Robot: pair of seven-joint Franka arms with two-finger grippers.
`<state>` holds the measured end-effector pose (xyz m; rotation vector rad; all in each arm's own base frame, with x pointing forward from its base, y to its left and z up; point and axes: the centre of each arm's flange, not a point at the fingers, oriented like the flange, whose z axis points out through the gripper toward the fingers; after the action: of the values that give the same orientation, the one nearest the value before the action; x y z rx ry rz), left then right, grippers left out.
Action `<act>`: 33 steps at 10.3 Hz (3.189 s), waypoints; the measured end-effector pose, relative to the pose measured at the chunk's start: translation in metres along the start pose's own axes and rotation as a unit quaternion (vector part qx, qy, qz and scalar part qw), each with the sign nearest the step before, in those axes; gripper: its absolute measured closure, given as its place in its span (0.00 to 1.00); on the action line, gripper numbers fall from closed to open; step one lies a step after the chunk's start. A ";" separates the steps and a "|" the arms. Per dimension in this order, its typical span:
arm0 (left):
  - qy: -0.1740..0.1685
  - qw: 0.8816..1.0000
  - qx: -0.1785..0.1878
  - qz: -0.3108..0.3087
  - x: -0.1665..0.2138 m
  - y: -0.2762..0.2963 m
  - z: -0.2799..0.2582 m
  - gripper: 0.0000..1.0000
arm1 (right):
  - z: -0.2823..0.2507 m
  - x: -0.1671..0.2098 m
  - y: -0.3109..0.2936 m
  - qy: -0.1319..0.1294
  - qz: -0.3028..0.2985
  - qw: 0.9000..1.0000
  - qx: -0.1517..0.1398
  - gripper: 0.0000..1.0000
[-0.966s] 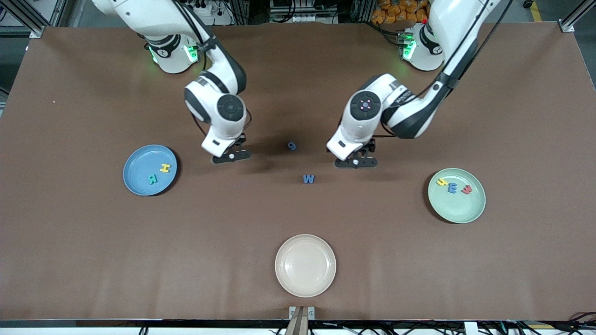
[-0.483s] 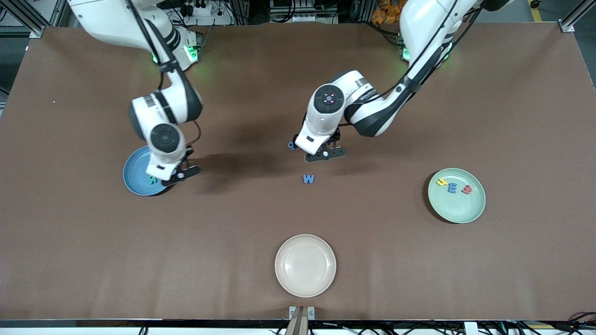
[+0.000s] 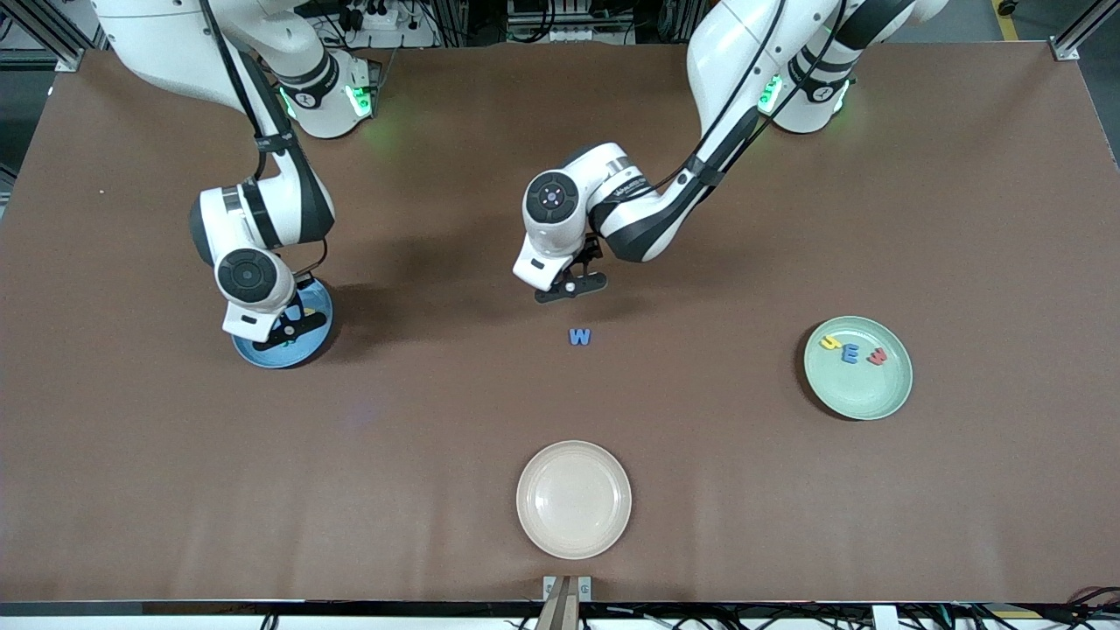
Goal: Sort uppercase to blue plate, lowercase to green plate
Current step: 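Place the Q on blue plate with the right gripper while the left gripper withdraws, then grasp the blue 6 with the left gripper while the right gripper moves toward W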
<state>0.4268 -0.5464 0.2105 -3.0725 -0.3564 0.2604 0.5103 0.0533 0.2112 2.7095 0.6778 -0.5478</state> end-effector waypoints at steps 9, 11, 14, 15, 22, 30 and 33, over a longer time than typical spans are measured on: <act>-0.002 1.000 0.004 0.016 -0.007 0.018 0.021 0.10 | -0.057 0.014 -0.035 0.054 0.151 0.984 0.080 0.00; -0.002 1.000 0.006 0.019 -0.011 0.019 0.023 0.15 | -0.080 0.014 -0.046 0.073 0.155 0.982 0.083 0.00; -0.003 1.000 0.008 0.026 -0.019 0.023 0.027 0.25 | -0.129 0.024 -0.074 0.110 0.209 0.967 0.097 0.00; -0.003 1.000 0.008 0.026 -0.019 0.023 0.027 0.25 | -0.152 0.030 -0.089 0.127 0.221 0.962 0.101 0.00; -0.002 1.000 0.008 0.029 -0.018 0.023 0.028 0.39 | -0.199 0.052 -0.182 0.196 0.222 0.947 0.129 0.00; -0.001 0.999 0.004 0.041 -0.019 0.026 0.041 0.44 | -0.187 0.058 -0.193 0.186 0.213 0.951 0.127 0.00; 0.001 0.999 0.003 0.045 -0.017 0.025 0.040 0.49 | -0.187 0.059 -0.194 0.185 0.213 0.951 0.127 0.00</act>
<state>0.4095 -0.5742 0.1721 -3.0862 -0.2156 0.2599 0.5153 0.3082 0.3148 3.1055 0.0831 -0.0154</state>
